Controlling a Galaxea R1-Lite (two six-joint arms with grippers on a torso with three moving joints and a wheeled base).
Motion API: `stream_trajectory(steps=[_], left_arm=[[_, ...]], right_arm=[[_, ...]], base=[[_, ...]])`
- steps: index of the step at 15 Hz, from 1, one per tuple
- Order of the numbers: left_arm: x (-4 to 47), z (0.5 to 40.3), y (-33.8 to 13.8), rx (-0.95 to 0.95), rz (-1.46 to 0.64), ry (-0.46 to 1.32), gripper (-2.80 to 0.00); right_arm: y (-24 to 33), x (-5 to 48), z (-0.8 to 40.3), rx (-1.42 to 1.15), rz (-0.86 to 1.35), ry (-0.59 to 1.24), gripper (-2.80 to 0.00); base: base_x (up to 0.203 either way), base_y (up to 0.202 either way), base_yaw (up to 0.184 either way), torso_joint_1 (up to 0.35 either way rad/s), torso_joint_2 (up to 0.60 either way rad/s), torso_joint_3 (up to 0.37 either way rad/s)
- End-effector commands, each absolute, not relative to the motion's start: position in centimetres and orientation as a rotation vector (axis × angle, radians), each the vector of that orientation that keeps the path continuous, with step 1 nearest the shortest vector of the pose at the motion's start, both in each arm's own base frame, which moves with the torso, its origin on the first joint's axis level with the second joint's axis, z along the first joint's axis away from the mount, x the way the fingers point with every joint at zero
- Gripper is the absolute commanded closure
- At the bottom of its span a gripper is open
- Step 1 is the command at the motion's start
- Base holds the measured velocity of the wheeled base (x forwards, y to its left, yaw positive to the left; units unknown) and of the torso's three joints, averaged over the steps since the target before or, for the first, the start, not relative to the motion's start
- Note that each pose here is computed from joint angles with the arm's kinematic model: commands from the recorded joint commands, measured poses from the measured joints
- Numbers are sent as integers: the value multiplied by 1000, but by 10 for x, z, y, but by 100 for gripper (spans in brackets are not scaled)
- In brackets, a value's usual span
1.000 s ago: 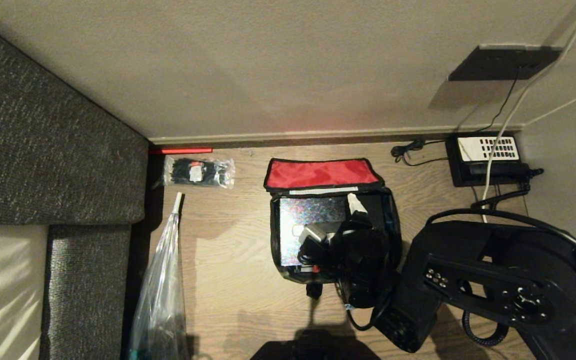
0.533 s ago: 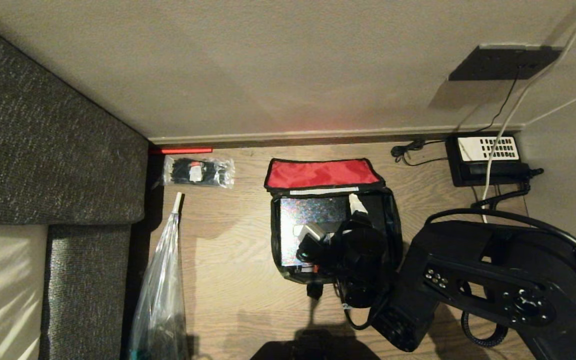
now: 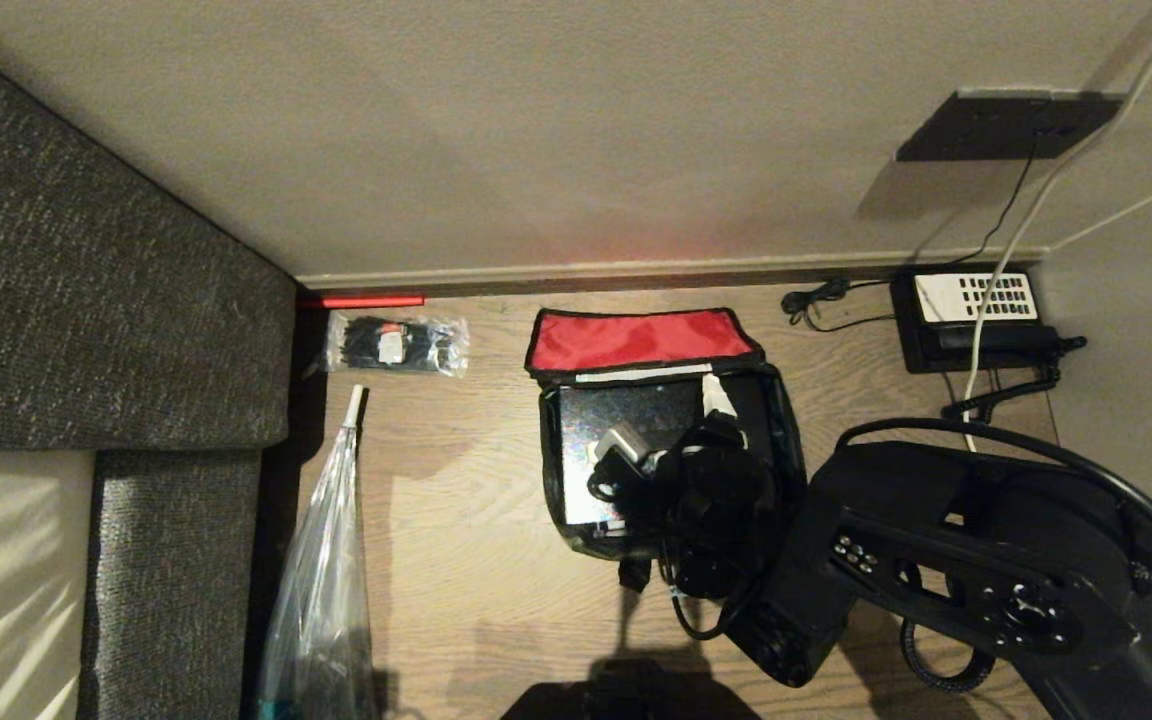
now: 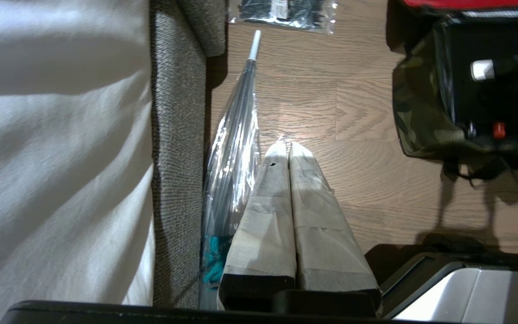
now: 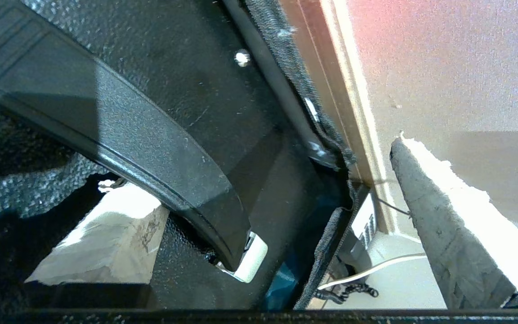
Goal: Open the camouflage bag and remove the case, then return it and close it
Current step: Grip the handle
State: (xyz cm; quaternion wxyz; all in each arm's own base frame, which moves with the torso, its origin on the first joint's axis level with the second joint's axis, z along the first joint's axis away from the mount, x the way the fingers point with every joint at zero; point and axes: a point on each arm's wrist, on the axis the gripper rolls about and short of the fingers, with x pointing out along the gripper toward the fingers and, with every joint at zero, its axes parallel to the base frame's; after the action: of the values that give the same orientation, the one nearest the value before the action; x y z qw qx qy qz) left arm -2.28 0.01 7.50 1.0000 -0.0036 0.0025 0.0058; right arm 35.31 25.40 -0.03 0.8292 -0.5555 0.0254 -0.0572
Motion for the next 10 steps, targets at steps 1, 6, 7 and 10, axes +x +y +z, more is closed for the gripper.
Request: stream_trajectory(steps=[1,6,7,10], left_arm=[[-23,74,0,-8,12,8,0],[-23,74,0,-8,12,8,0],[-23,74,0,-8,12,8,0],[-23,74,0,-8,12,8,0]], right_arm=[[251,345,-17,-1209,-89,92,-280],[265,333,-21,-1162,-53,75,0],[266,332,-22,-1160,-51,74,0],[268,335,-17,-1147,-64,62,0]], base=[[0,0,0,0,0,0],[0,0,0,0,0,0],[0,0,0,0,0,0],[0,0,0,0,0,0]])
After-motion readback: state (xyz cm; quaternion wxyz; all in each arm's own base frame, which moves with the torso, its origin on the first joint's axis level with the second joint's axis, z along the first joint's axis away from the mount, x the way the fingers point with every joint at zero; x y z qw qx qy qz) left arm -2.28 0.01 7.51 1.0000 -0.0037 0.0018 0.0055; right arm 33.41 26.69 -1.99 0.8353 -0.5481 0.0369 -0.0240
